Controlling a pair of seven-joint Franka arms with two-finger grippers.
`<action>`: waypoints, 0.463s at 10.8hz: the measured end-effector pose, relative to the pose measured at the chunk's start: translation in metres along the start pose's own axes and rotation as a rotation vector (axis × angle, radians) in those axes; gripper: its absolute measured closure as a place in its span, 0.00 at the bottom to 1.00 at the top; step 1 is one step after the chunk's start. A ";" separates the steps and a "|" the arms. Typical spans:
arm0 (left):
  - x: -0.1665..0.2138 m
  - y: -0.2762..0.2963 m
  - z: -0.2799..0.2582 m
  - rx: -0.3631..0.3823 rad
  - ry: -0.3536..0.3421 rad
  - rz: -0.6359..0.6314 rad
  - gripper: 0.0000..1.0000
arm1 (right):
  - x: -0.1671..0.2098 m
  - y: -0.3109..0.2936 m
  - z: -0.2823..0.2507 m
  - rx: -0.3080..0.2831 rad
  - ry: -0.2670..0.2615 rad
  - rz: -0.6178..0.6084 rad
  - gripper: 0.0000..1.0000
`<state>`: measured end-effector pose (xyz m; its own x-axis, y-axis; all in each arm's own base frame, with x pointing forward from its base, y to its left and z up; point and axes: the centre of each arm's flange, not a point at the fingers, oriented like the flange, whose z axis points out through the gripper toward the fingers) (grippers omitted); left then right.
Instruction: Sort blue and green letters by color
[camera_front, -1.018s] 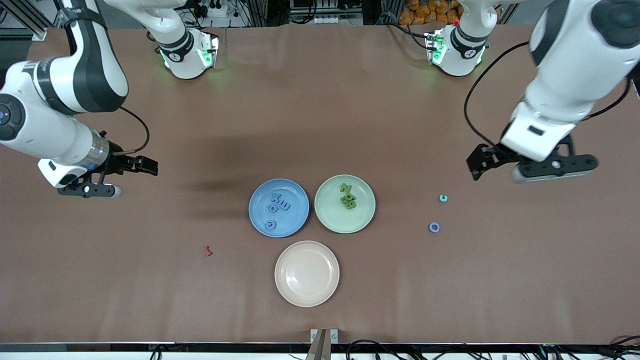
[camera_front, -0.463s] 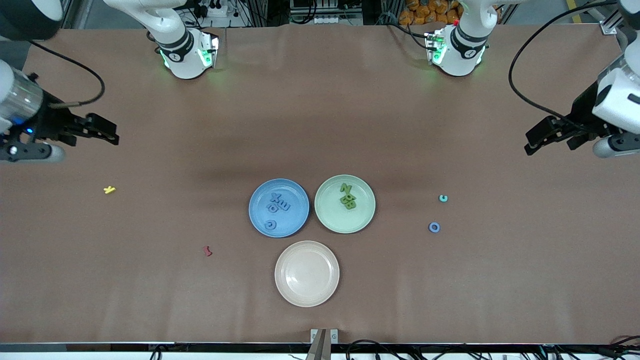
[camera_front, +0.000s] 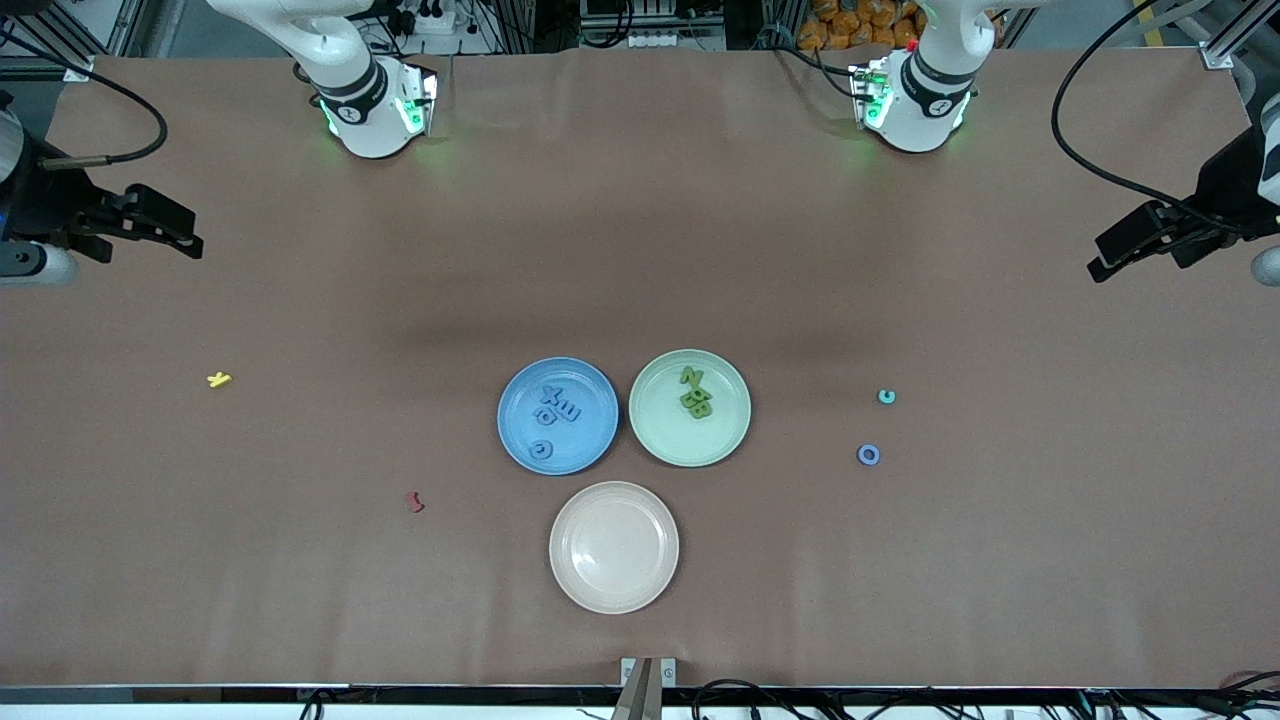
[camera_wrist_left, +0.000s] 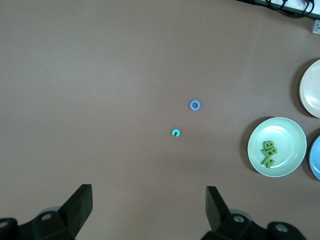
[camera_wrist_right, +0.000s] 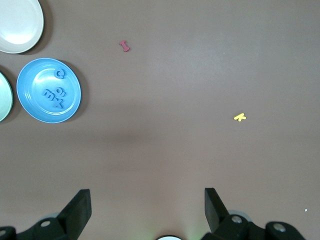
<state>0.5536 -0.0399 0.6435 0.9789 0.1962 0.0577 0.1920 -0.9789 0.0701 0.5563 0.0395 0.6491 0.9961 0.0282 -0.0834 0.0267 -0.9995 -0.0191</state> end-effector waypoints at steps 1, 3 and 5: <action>0.000 -0.001 0.000 0.000 -0.001 -0.001 0.00 | 0.000 0.000 -0.001 0.000 -0.002 0.001 0.00; 0.000 -0.001 0.000 0.000 0.000 -0.002 0.00 | -0.003 0.001 0.002 -0.001 -0.027 0.001 0.00; 0.000 -0.001 0.000 0.000 0.000 -0.002 0.00 | -0.004 0.001 0.000 -0.001 -0.024 0.000 0.00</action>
<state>0.5538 -0.0388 0.6438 0.9785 0.1981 0.0575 0.1939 -0.9785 0.0701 0.5528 0.0386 0.6495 0.9938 0.0289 -0.1076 0.0271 -0.9995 -0.0180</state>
